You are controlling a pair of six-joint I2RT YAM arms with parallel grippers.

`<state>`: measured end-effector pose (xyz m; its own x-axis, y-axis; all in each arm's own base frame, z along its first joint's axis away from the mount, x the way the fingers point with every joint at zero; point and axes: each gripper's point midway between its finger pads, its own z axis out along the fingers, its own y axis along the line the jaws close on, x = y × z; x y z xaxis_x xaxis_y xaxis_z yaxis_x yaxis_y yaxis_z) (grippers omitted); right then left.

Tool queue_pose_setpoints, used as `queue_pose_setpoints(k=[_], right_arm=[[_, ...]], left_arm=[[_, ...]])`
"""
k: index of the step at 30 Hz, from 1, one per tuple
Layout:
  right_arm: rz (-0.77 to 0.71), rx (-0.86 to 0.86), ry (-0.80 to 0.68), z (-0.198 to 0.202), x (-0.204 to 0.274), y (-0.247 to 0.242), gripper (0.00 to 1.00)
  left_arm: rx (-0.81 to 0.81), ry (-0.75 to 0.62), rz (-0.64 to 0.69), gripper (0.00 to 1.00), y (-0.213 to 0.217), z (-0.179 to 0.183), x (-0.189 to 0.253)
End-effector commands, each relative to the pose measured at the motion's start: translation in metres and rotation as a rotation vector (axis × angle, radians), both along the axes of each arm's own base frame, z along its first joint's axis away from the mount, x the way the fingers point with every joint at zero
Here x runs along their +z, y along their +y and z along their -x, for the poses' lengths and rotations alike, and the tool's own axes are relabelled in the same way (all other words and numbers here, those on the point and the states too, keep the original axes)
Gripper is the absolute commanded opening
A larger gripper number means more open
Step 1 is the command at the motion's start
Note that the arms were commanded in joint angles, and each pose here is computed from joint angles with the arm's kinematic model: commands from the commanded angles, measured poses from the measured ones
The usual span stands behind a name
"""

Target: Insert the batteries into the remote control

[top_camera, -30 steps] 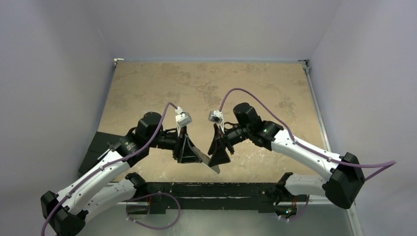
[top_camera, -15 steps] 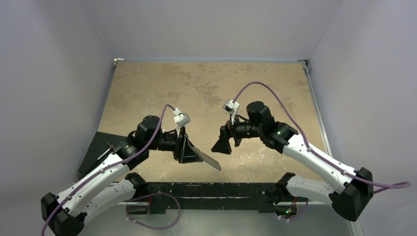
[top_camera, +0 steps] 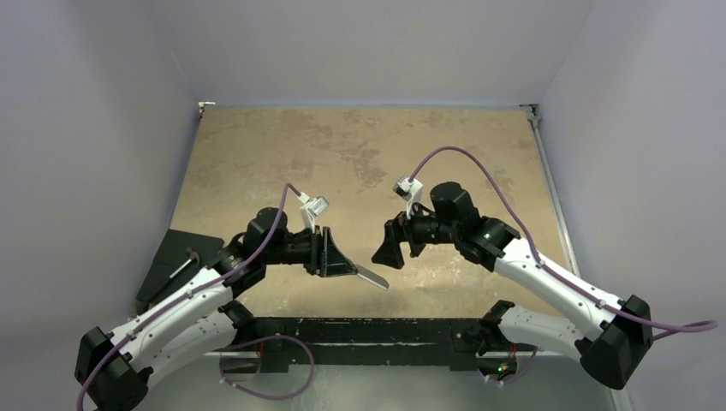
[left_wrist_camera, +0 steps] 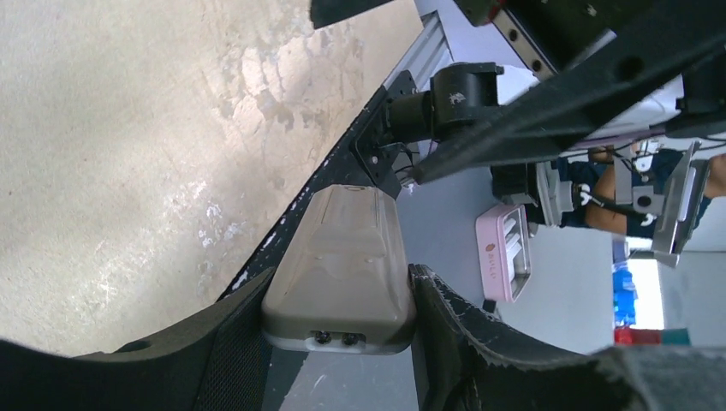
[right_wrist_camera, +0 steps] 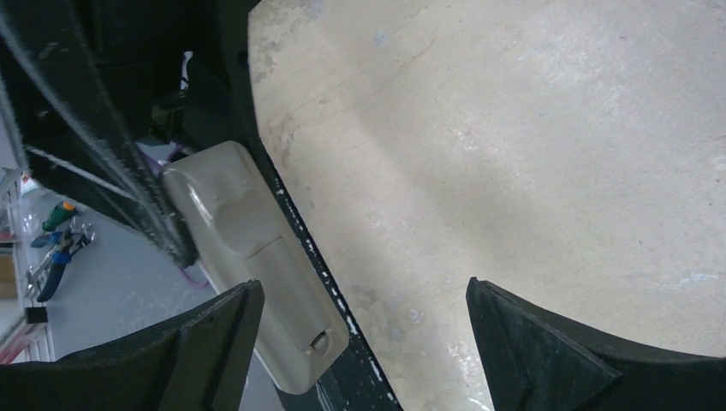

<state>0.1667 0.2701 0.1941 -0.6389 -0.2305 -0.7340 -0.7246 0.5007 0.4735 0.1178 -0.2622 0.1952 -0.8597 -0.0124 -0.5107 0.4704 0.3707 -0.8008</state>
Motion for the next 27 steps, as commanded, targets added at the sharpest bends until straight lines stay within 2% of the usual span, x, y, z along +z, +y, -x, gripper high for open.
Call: queue_pose_setpoints(k=[1,9,18,27], right_arm=[[-0.026,0.091,-0.044,0.009,0.007,0.003,0.98],[-0.055,0.249,-0.167,0.041,0.019,0.021,0.93],[0.044,0.263,-0.209,0.05,0.004,0.024,0.85],[0.101,0.194,-0.217,0.04,-0.001,0.024,0.66]], left_arm=[[0.05,0.061,0.048,0.0,-0.008,-0.01,0.008],[0.041,0.14,0.052,0.0,-0.013,-0.013,0.004],[0.047,0.2,0.072,0.0,-0.002,-0.02,0.005],[0.034,0.223,0.097,0.0,0.004,-0.023,0.009]])
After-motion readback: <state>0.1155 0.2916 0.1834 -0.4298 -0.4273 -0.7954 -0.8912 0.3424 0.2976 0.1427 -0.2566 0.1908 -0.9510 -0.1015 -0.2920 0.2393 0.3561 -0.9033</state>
